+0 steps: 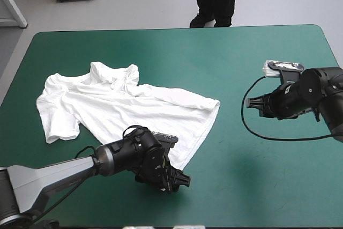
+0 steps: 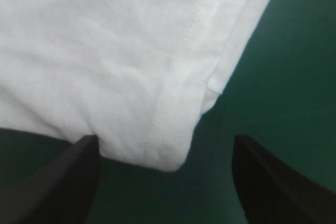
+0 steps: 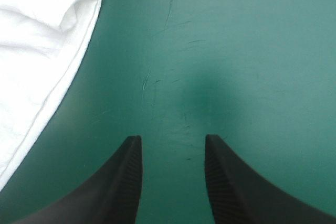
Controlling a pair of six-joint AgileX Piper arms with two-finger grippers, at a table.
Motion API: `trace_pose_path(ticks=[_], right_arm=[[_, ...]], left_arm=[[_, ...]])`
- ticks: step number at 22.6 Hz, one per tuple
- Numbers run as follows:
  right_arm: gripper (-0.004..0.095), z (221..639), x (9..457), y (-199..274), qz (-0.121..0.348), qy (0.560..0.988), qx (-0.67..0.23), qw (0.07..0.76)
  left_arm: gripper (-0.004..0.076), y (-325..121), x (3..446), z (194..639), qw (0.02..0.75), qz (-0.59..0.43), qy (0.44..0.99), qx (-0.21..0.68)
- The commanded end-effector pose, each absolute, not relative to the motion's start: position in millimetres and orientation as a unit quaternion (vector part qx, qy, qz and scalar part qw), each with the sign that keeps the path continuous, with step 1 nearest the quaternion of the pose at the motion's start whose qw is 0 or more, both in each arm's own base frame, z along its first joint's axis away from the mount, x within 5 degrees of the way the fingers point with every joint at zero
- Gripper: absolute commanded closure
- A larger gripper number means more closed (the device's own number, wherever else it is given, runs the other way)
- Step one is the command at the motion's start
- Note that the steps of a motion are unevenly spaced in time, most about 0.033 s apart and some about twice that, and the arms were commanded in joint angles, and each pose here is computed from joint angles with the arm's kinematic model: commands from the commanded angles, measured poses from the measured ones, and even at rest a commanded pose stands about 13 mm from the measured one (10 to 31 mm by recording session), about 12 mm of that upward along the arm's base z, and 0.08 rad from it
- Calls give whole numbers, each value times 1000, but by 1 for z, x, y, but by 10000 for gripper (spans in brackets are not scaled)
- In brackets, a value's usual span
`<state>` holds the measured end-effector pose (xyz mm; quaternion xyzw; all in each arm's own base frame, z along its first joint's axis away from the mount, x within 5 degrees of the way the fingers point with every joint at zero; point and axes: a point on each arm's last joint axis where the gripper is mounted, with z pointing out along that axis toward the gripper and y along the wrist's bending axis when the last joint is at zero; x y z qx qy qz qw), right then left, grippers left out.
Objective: Fold the cloth
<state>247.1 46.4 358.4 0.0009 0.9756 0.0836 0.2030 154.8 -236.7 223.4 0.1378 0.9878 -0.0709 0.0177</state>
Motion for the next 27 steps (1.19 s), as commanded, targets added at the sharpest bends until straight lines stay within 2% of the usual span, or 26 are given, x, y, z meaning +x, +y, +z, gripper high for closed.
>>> trace_pose_path(ticks=[1, 6, 7, 8, 9, 10, 11, 14, 16, 19, 21, 27], right_arm=[[548, 376, 243, 45, 91, 965, -1, 246], [548, 376, 243, 45, 91, 965, -1, 246], [548, 376, 243, 45, 91, 965, -1, 246], [548, 376, 243, 45, 91, 965, -1, 246], [548, 376, 243, 45, 91, 965, -1, 246], [548, 376, 243, 45, 90, 965, -3, 246], [548, 376, 243, 45, 89, 965, -5, 247], [543, 376, 242, 49, 104, 964, -37, 240], [503, 371, 247, 59, 107, 965, -63, 231], [365, 366, 268, 78, 94, 970, -97, 201], [312, 369, 284, 95, 96, 968, -123, 198], [312, 368, 318, 132, 84, 961, -164, 207]], left_arm=[[213, -243, 157, 223, 30, -78, 985, 152], [216, -249, 163, 195, 2, -36, 986, 164], [249, -250, 164, 188, -8, -27, 985, 170], [370, -251, 164, 181, -15, -19, 985, 170], [440, -252, 164, 179, -17, -17, 985, 170], [643, -252, 165, 179, -13, -20, 985, 170], [737, -253, 166, 179, -9, -21, 985, 172], [734, -253, 167, 179, -6, -23, 985, 173], [734, -253, 167, 179, -7, -24, 983, 182], [734, -253, 166, 179, -8, -26, 981, 194], [734, -253, 166, 179, -8, -26, 981, 194], [734, -253, 166, 179, -8, -26, 978, 206]])
